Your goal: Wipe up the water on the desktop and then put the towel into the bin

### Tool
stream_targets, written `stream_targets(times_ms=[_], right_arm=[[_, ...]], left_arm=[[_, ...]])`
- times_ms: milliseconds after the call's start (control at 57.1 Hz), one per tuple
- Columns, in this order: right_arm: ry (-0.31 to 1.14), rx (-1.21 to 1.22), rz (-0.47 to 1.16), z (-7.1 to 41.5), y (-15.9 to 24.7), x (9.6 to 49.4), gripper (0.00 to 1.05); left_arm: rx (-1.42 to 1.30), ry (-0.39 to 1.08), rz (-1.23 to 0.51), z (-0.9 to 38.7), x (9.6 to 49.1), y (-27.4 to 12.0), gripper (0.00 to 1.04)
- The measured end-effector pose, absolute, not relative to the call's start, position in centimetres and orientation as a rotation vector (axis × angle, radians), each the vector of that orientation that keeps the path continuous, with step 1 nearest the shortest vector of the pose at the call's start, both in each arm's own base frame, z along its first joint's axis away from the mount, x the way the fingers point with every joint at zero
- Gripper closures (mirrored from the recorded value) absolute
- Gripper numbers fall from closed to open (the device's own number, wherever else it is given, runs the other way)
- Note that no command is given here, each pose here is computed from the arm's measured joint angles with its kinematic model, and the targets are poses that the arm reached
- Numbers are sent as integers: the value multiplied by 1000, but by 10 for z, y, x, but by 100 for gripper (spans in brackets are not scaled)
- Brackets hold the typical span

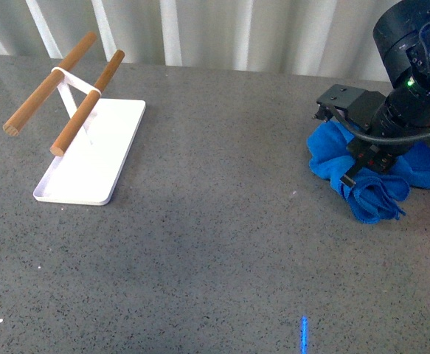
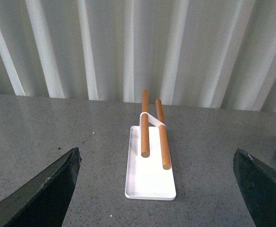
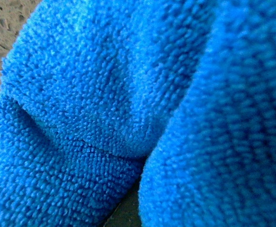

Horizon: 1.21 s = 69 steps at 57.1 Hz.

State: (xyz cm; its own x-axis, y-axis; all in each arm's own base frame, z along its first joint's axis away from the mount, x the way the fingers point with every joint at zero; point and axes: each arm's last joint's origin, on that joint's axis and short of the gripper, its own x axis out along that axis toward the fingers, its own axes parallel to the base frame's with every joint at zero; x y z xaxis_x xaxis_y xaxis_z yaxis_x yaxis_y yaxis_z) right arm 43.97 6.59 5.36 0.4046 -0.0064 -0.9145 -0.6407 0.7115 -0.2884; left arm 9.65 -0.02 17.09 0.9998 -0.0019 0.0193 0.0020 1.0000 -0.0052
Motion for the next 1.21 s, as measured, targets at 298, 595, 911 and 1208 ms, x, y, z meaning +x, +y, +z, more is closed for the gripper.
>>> stream_targets(times_ms=[298, 595, 911, 1208], right_arm=[[1022, -662, 700, 61, 128, 406, 101], [1076, -619, 754, 66, 109, 367, 101], [1054, -621, 673, 85, 65, 350, 101], [749, -594, 602, 181, 68, 363, 101]], left_arm=[[-5, -19, -2, 171, 97, 0, 7], [-5, -19, -2, 171, 97, 0, 7], [-5, -19, -2, 171, 97, 0, 7], [-5, -19, -2, 171, 97, 0, 7]])
